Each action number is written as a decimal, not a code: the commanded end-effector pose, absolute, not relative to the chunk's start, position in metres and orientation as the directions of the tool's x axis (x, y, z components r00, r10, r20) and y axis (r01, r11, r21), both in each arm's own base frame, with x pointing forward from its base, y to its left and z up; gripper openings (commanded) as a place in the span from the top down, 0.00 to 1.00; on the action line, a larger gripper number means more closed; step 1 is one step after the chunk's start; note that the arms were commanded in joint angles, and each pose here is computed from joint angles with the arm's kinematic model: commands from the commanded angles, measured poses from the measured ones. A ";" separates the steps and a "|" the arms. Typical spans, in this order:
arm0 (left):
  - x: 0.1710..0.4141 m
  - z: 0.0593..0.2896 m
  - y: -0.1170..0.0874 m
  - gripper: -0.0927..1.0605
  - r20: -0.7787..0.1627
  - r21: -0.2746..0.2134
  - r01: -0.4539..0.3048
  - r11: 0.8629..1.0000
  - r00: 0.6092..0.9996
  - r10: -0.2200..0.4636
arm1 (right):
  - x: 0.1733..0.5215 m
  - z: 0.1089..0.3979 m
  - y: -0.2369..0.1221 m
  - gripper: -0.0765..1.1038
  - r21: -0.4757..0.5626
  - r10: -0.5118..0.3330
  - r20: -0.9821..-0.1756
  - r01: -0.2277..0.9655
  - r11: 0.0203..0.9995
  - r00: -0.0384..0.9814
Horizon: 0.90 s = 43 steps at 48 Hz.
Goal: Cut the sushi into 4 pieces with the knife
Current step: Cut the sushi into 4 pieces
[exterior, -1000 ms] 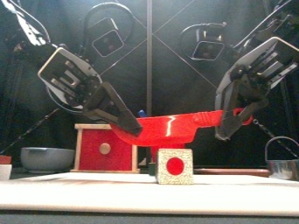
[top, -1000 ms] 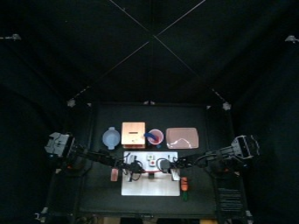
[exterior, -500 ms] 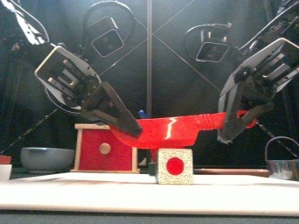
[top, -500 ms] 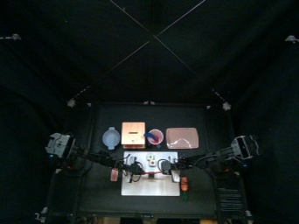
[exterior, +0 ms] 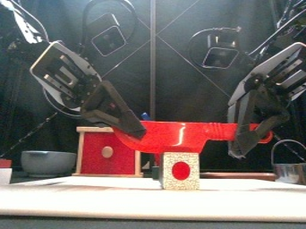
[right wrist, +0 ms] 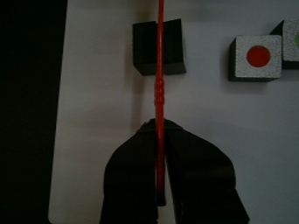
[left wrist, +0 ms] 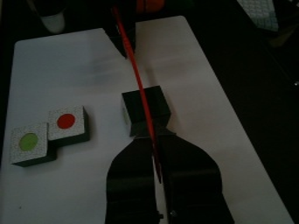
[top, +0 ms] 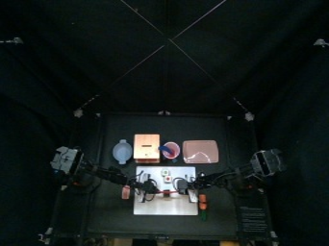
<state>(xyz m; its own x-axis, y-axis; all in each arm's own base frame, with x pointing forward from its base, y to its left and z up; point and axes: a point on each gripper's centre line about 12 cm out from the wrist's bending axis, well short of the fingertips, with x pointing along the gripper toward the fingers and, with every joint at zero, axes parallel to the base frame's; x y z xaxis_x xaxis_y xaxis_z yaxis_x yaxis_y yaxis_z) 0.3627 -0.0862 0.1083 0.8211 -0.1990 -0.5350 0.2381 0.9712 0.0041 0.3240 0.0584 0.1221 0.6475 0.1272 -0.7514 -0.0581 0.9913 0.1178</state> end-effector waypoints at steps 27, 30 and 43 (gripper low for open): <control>0.359 0.052 -0.091 0.72 -0.656 -0.031 0.195 0.980 0.736 -0.167 | 0.325 0.085 0.056 0.81 0.115 0.108 -0.817 -0.023 0.993 0.567; 0.360 0.049 -0.090 0.72 -0.662 -0.032 0.187 0.982 0.732 -0.161 | 0.324 0.080 0.055 0.81 0.113 0.105 -0.826 -0.019 0.993 0.554; 0.363 0.059 -0.083 0.72 -0.642 -0.028 0.172 0.985 0.752 -0.150 | 0.325 0.090 0.054 0.81 0.111 0.106 -0.809 -0.026 0.993 0.578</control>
<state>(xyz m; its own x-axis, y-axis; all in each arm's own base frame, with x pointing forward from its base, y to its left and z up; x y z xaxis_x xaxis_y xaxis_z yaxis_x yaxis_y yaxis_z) 0.3667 -0.0855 0.0632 0.7669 -0.1538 -0.6231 0.1617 0.9858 -0.0443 0.3247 0.0583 0.0887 0.5744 0.1127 -0.8108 -0.0328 0.9929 0.1148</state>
